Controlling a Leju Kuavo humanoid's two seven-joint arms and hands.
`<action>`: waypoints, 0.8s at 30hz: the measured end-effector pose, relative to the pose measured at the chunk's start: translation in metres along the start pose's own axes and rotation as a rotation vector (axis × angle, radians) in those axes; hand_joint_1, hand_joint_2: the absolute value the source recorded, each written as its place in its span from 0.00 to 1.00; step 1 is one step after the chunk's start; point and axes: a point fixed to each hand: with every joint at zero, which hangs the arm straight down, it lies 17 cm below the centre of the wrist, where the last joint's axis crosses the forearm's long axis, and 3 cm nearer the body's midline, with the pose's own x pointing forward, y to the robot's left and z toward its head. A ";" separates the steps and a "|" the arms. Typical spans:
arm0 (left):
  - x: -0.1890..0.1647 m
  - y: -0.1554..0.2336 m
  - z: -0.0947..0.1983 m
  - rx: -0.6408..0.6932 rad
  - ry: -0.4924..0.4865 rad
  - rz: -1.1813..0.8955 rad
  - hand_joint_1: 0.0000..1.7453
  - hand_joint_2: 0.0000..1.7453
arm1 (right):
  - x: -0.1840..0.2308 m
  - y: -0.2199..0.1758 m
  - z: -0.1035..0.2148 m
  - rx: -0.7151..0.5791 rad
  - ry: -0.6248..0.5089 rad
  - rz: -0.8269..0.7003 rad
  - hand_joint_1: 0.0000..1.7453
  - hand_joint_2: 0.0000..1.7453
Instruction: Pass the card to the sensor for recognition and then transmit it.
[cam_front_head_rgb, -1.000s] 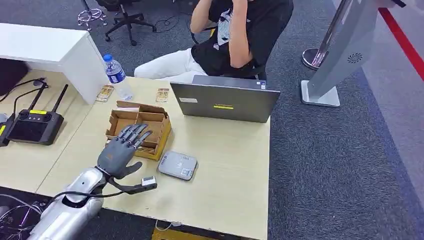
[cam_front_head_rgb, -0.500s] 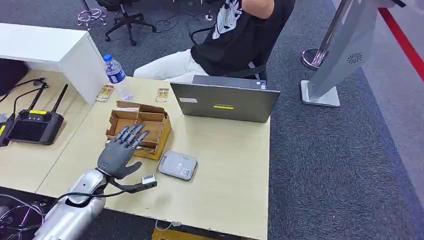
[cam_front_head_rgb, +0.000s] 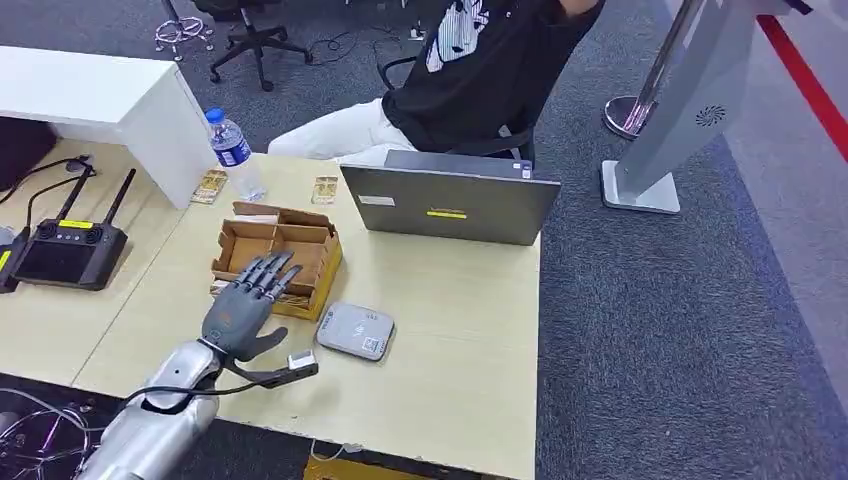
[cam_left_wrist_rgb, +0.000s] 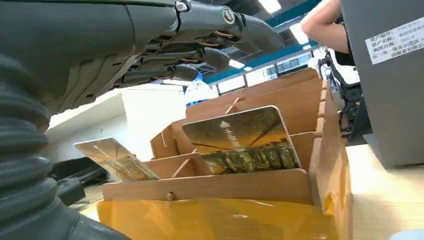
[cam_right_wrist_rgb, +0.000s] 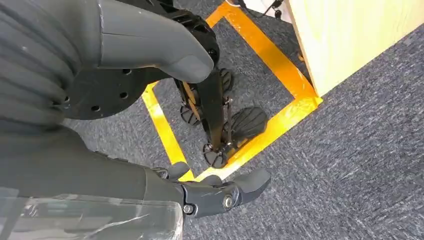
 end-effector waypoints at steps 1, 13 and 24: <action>0.001 -0.001 0.000 -0.002 0.000 0.002 0.00 1.00 | 0.000 0.000 0.000 0.000 0.000 0.001 0.00 1.00; 0.000 0.013 -0.007 0.088 0.017 0.010 1.00 1.00 | 0.000 0.002 0.000 0.010 -0.005 0.022 0.00 1.00; -0.009 0.117 -0.066 0.299 -0.019 -0.056 1.00 1.00 | 0.000 0.004 0.000 0.015 -0.005 0.046 0.00 1.00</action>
